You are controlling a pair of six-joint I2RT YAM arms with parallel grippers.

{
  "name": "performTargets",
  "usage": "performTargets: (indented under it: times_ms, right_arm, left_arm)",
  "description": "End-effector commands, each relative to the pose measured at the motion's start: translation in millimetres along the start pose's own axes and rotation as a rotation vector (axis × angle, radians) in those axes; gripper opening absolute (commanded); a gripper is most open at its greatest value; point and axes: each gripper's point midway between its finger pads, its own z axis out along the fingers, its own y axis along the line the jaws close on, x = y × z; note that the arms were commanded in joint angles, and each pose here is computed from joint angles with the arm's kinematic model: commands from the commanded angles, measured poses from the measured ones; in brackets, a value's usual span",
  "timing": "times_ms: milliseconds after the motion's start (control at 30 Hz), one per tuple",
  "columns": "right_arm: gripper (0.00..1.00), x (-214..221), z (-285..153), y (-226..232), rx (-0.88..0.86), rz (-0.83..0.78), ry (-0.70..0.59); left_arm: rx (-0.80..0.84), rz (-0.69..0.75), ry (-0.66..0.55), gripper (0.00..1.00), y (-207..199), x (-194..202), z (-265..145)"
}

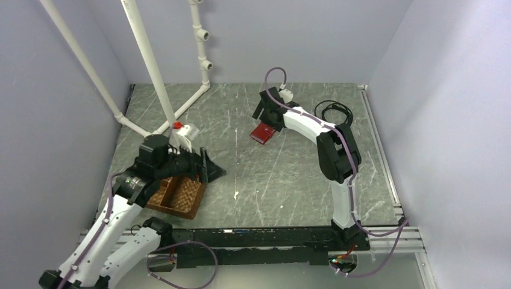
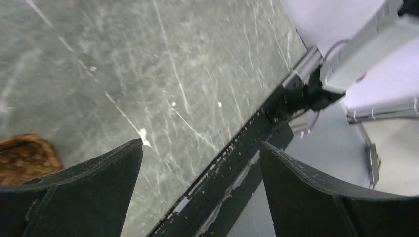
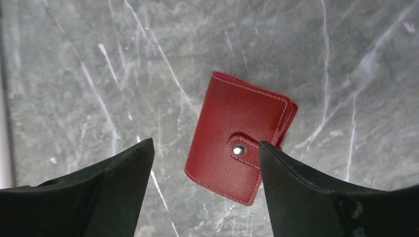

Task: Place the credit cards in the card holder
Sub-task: Move the card holder to the center of the board.

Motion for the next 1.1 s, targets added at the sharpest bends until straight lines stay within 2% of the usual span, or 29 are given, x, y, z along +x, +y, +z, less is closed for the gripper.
performTargets:
  times_ms: [0,100,167,233,367,433,533,667,867,967,1067]
  right_arm:
    - [0.77,3.9,-3.5,-15.3,0.167,0.013,-0.049]
    - [0.64,12.2,5.4,-25.9,0.209,-0.022,-0.038]
    - [0.6,12.1,7.8,-36.6,0.251,-0.044,-0.054]
    - [0.51,12.4,9.3,-42.0,0.258,-0.085,-0.062]
    - [0.1,26.7,8.6,-47.4,0.226,-0.213,0.018]
    - [0.0,48.0,4.0,-48.3,0.132,-0.316,0.106]
    - [0.0,76.8,-17.4,-48.9,-0.049,-0.437,0.199]
    - [0.0,132.5,-62.3,-55.9,-0.321,-0.516,0.382]
    - [0.0,152.5,-125.4,-48.0,-0.596,-0.547,0.425]
    - [0.0,149.4,-132.5,-55.1,-0.58,-0.542,0.405]
    - [0.0,136.2,-126.6,-73.5,-0.508,-0.487,0.357]
  left_arm:
    - [-0.054,0.031,0.02,0.91,-11.5,8.8,13.8]
    - [-0.121,0.054,0.042,0.85,-10.0,15.5,32.7]
    - [-0.167,0.072,0.049,0.81,-11.4,16.6,45.6]
    - [-0.221,0.065,0.051,0.81,-9.1,15.0,58.2]
    - [-0.243,0.002,0.099,0.83,-9.3,14.3,90.3]
    - [-0.245,-0.016,0.154,0.82,-10.2,18.2,106.0]
    - [-0.25,-0.056,0.202,0.79,-9.6,23.4,125.5]
    - [-0.189,-0.117,0.158,0.73,-13.2,20.7,147.3]
    - [-0.118,-0.257,0.172,0.62,-11.3,30.7,183.6]
    - [-0.101,-0.283,0.182,0.6,-7.6,34.9,195.5]
    - [-0.12,-0.27,0.201,0.68,0.6,35.5,199.8]
